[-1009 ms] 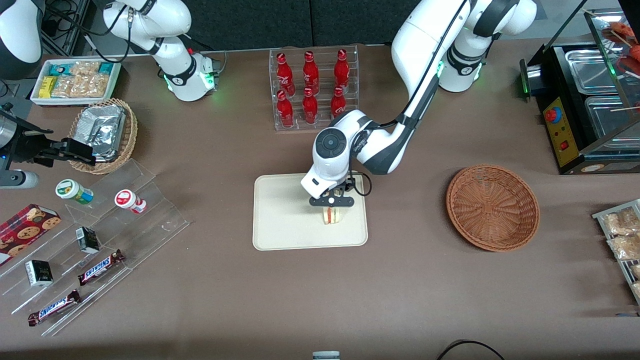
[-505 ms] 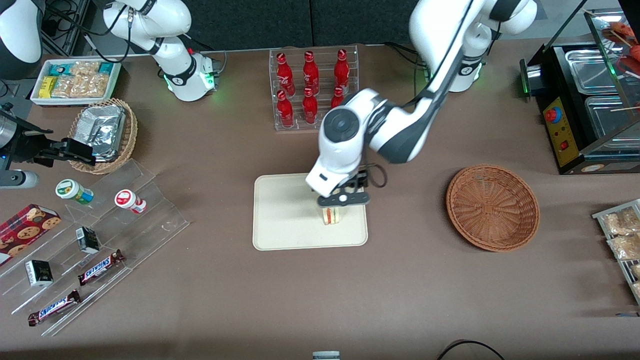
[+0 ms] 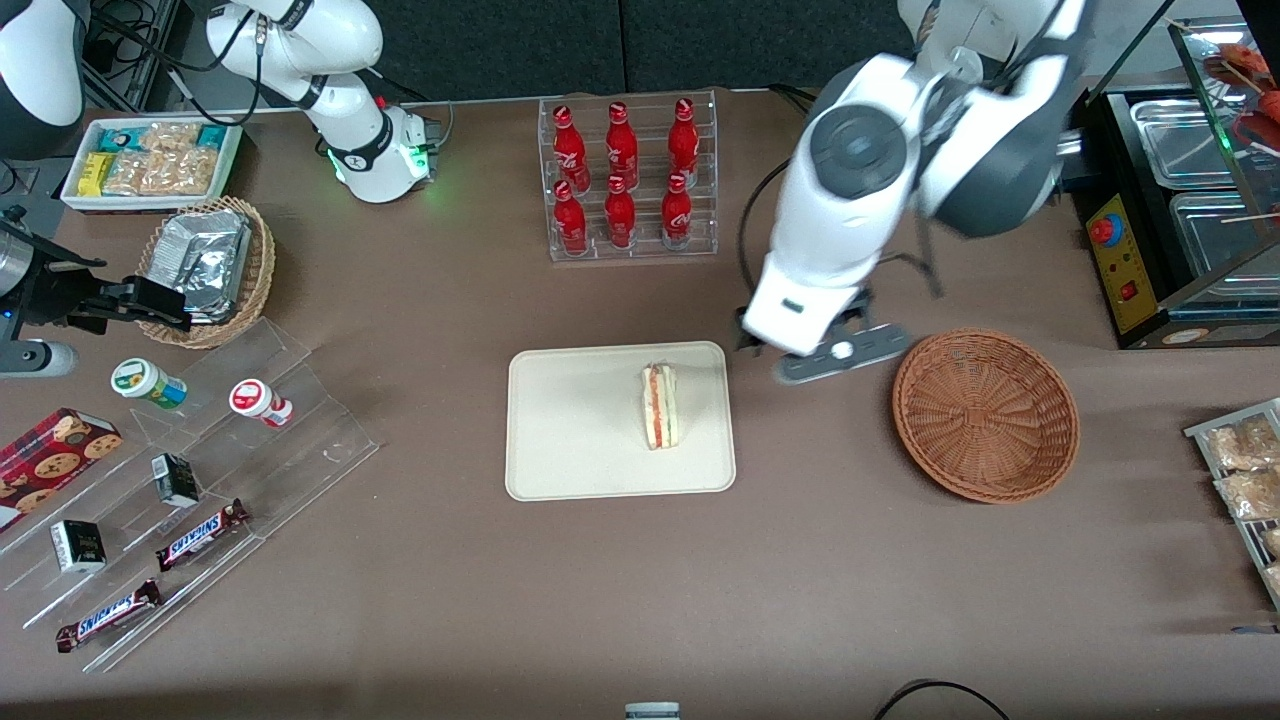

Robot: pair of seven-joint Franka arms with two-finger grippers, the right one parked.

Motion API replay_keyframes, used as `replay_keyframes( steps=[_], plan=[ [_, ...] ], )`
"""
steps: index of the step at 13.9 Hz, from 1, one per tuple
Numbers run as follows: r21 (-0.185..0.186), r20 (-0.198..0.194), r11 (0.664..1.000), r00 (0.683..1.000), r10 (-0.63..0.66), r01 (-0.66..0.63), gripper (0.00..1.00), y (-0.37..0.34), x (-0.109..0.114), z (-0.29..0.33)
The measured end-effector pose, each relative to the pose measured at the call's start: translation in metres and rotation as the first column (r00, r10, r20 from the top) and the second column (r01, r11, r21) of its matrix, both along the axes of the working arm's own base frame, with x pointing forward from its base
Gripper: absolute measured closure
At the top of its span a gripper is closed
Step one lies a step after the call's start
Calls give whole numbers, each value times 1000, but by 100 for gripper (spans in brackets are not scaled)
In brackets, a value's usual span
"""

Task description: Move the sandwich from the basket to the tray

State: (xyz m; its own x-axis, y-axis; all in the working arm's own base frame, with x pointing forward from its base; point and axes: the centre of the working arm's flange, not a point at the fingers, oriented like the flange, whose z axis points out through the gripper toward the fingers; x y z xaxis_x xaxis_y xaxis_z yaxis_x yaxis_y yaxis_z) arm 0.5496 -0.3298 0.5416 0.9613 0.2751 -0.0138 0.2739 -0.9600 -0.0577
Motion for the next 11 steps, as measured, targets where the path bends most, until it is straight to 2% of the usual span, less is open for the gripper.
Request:
replay_keyframes(
  steps=[2, 5, 8, 11],
  plan=[
    [6, -2, 999, 999, 32, -32, 0, 38, 4, 24],
    [15, -39, 1000, 999, 3, -2, 0, 110, 12, 50],
    [-4, -48, 999, 998, -34, 34, 0, 192, 18, 75],
    [-33, -50, 996, 995, -89, 87, 0, 257, 14, 95]
  ],
)
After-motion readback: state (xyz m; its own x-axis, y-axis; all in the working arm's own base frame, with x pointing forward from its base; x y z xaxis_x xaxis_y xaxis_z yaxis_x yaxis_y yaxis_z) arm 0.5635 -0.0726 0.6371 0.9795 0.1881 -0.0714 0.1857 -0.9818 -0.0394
